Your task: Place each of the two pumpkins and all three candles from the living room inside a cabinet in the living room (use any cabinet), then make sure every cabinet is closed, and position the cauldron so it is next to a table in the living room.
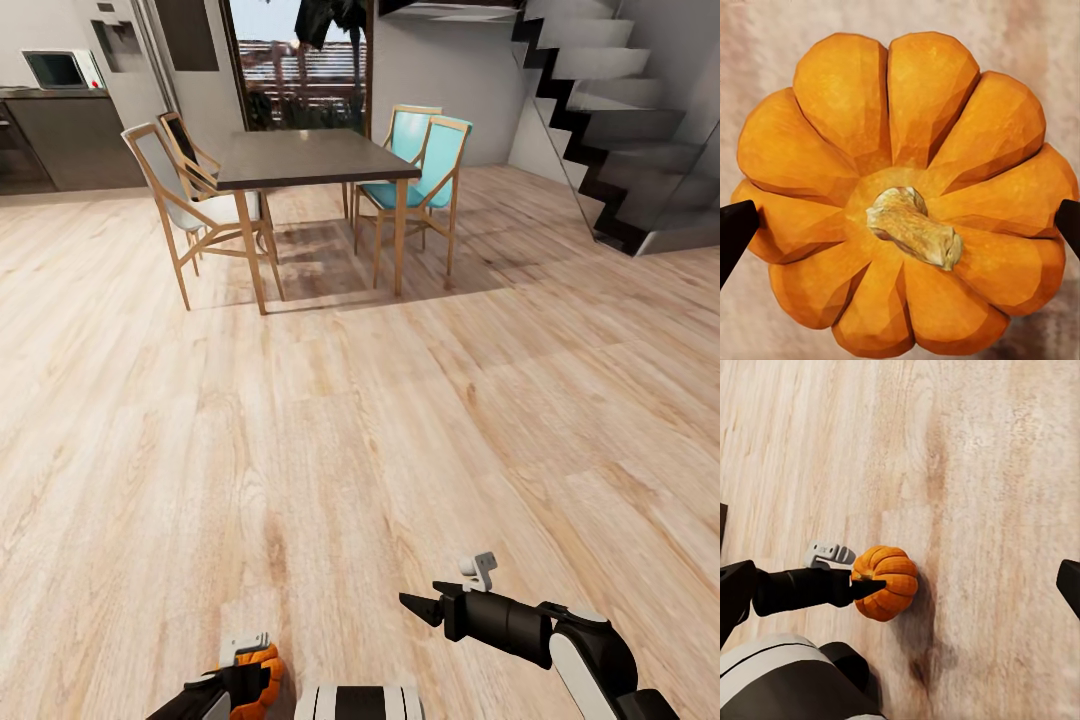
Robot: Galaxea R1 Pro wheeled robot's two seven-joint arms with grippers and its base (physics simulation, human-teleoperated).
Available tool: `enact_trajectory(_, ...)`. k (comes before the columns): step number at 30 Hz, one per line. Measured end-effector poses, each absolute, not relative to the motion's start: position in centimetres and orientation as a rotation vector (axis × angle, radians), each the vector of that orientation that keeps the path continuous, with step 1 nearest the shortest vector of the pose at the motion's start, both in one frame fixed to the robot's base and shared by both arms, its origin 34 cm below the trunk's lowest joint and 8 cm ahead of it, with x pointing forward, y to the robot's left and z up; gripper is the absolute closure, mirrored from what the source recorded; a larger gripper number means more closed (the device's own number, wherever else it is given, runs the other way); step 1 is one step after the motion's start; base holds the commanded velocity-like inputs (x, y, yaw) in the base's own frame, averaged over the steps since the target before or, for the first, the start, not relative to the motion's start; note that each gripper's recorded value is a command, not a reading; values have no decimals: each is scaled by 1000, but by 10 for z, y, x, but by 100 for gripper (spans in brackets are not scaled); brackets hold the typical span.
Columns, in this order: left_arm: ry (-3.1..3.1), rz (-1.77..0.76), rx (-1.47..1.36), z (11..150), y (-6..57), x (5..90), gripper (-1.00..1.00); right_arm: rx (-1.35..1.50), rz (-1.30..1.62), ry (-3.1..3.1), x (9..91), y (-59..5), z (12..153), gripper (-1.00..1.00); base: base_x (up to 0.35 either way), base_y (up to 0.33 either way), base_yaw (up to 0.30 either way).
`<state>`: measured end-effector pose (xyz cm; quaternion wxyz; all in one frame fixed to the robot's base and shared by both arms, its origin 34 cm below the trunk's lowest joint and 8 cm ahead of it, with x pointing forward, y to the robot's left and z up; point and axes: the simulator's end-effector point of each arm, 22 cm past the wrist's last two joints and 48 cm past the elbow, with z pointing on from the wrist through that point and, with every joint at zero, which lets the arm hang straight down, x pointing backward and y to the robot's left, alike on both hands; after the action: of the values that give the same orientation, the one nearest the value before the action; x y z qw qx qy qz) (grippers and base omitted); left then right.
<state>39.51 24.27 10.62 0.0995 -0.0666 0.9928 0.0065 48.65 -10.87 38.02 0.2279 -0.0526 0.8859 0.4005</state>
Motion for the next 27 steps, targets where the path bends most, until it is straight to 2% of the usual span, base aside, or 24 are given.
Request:
enact_trajectory(14, 2936, 20, -194, 106, 243, 395, -100, -145, 1104, 2439, 486, -109, 380, -100, 0, 0, 0)
enact_trajectory(15, 2936, 20, -194, 106, 243, 395, 100, -145, 1104, 2439, 486, -109, 380, -100, 0, 0, 0)
enact_trajectory(27, 2929, 18, -190, 106, 243, 395, 100, -145, 1105, 2439, 486, -109, 380, -100, 0, 0, 0)
